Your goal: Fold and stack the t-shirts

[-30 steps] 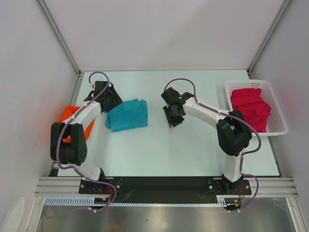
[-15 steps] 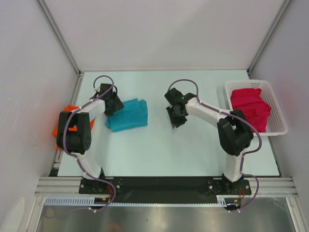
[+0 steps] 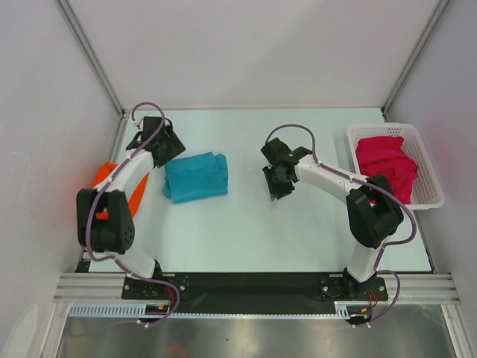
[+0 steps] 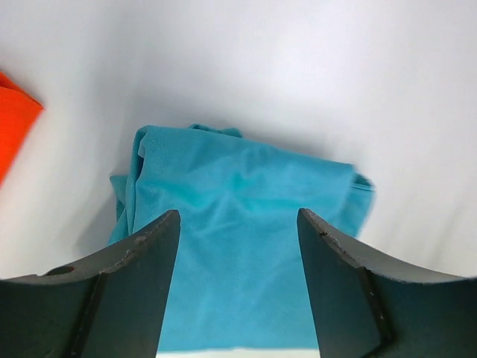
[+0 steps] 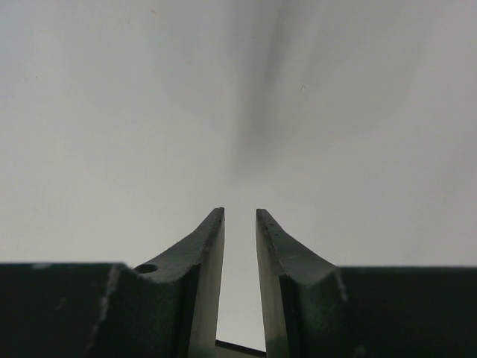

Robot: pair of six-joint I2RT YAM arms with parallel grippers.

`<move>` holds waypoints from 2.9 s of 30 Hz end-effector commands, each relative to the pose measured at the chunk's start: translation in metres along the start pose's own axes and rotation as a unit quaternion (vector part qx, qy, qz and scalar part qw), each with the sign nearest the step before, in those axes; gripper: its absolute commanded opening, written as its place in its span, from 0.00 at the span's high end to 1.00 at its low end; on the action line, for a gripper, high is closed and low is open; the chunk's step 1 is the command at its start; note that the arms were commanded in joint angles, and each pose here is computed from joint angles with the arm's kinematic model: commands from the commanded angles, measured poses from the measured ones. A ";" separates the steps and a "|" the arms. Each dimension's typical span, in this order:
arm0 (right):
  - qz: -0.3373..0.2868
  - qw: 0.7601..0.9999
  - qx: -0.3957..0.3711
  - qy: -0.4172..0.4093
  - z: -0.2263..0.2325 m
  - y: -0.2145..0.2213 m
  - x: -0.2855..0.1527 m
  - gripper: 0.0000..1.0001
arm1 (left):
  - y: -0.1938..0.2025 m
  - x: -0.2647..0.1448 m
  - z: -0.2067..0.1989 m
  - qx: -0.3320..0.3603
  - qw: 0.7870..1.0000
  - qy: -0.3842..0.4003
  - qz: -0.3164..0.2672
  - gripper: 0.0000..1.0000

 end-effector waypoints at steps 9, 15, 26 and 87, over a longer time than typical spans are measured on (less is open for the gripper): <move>-0.028 0.999 -0.007 -0.039 0.025 0.027 -0.010 0.71 | 0.050 -0.075 0.046 -0.012 0.999 0.002 -0.031 0.30; -0.020 0.999 -0.011 -0.043 0.030 0.046 -0.009 0.71 | 0.088 -0.053 0.065 -0.017 1.000 -0.021 0.011 0.29; -0.022 0.999 -0.019 -0.028 0.026 0.041 -0.013 0.71 | 0.101 -0.018 0.069 -0.016 0.997 -0.050 0.050 0.28; -0.009 0.999 -0.032 -0.007 0.020 0.019 -0.013 0.73 | 0.082 0.022 0.017 -0.036 0.992 0.079 0.088 1.00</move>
Point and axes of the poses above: each gripper's point midway between its finger pads, its own x axis out along the fingers, its own z axis along the line the jaws close on, y = z × x, the point moved 10 cm from there along -x, back along the fingers, and after that the axes turned 4 degrees about x, right-handed, at the moved point
